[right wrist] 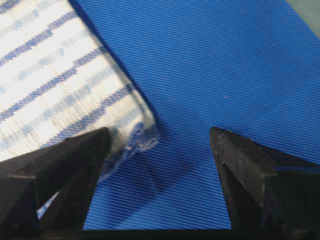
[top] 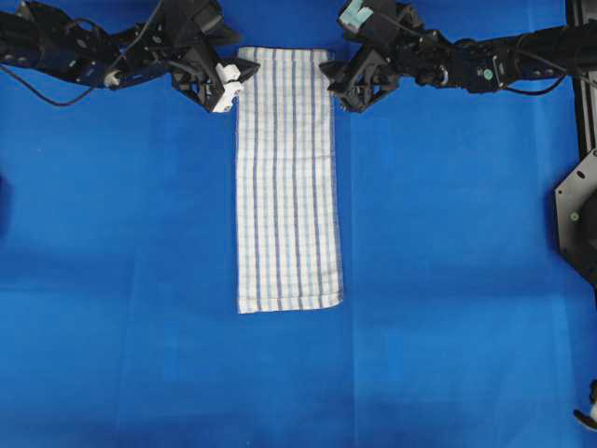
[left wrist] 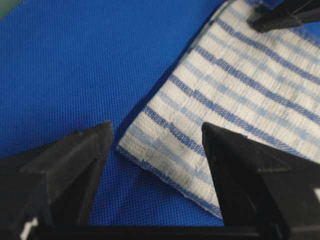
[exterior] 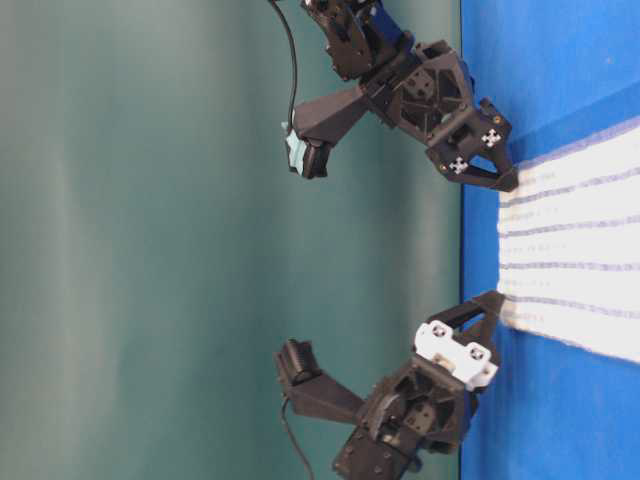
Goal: Fold the blue towel.
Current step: 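Move both grippers to the strip's top corners and pinch them, then fold the top end down toward the bottom end with both grippers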
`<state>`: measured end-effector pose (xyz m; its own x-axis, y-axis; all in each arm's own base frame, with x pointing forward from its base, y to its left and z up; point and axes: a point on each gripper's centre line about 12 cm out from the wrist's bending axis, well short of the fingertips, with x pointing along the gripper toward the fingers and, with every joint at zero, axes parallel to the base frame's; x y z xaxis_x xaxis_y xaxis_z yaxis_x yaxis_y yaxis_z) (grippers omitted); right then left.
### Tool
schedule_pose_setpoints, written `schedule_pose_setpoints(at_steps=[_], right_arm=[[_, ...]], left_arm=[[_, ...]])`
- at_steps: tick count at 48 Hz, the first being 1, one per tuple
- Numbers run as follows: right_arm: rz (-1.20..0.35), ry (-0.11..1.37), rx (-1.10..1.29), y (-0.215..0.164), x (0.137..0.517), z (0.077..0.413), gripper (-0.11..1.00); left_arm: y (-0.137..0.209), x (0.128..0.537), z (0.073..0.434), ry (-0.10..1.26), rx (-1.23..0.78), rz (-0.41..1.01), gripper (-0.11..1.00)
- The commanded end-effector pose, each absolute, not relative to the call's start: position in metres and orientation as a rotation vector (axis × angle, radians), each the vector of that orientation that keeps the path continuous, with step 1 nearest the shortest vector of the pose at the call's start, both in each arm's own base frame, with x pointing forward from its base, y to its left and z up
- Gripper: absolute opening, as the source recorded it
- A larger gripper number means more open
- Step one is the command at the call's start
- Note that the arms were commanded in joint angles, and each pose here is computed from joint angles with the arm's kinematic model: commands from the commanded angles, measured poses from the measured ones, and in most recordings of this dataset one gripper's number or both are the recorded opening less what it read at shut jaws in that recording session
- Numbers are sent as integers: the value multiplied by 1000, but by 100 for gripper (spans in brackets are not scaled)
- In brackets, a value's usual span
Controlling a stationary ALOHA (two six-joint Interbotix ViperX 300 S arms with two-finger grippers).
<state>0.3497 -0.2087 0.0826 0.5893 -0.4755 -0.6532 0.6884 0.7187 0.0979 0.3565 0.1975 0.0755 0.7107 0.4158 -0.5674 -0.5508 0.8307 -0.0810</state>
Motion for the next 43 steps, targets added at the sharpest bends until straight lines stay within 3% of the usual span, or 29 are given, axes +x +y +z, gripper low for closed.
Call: schedule_pose_setpoints(at_steps=[1, 7, 11, 21, 24, 43], right_arm=[[-697, 612, 358, -212, 355, 91, 89], [-696, 615, 361, -211, 354, 91, 82], [-691, 617, 360, -210, 355, 90, 72], [-672, 623, 354, -202, 359, 90, 18], [-672, 624, 355, -202, 358, 90, 8], [-672, 576, 340, -204, 356, 111, 7]], left_arm=[[201, 362, 79, 536, -257, 546, 65], [200, 364, 71, 552, -262, 544, 63], [198, 365, 68, 560, -262, 539, 54], [195, 368, 70, 558, -247, 526, 9], [194, 370, 70, 558, -241, 520, 4], [193, 373, 102, 497, -185, 503, 4]])
